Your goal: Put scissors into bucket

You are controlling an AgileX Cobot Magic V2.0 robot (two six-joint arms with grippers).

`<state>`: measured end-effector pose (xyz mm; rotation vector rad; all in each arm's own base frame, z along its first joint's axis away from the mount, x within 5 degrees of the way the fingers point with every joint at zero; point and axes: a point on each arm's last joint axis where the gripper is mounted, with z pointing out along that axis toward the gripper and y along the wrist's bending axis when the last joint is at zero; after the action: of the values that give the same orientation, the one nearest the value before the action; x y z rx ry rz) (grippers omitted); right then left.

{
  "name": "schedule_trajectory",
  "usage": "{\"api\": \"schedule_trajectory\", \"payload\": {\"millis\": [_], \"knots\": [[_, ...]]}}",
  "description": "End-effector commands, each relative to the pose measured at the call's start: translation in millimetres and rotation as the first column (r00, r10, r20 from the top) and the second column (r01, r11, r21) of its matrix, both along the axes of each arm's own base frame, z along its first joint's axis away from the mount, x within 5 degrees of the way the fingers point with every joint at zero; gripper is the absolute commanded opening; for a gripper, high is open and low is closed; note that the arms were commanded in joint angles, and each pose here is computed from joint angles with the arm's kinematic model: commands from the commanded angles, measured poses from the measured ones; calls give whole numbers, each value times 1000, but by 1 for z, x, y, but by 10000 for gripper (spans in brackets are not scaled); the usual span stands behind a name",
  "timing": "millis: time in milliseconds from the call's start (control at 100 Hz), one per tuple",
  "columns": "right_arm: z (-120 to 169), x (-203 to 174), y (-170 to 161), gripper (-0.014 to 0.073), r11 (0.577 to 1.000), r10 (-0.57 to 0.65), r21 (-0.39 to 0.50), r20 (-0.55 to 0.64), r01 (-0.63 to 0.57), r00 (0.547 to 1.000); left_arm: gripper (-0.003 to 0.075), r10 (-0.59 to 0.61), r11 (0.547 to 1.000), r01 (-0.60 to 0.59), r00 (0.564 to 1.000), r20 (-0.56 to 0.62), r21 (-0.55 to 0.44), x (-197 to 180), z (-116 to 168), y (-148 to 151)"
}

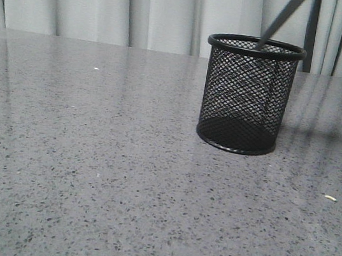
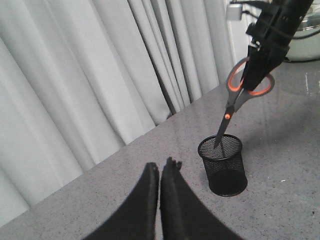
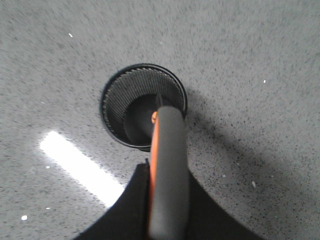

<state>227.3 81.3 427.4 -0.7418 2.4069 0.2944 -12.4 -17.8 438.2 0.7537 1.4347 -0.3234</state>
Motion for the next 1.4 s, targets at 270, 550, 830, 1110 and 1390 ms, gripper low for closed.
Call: {"api": "schedule_trajectory", "payload": {"millis": [270,550,830,1110,1390], "knots": [[-7,34,8,-59,999,-34,20,60,32,998,-20,3,996,1,999,54,-85,1,13,-1],[-23,48,18,-31,997,-16,69,-26,17,1000,-20,3,996,1,999,52,-85,1,13,-1],[-23,47,19,403,996,-6,84,-46,10,999,-20,3,996,1,999,52,-85,1,13,-1],[30,42,20,453,988,-6,152,124,-13,992,-20,3,996,1,999,52,-85,1,13,-1],[96,-8,17,-54,947,21,298,306,-117,952,-20,7,997,-5,1000,26,-76,3,-8,-1]]}}
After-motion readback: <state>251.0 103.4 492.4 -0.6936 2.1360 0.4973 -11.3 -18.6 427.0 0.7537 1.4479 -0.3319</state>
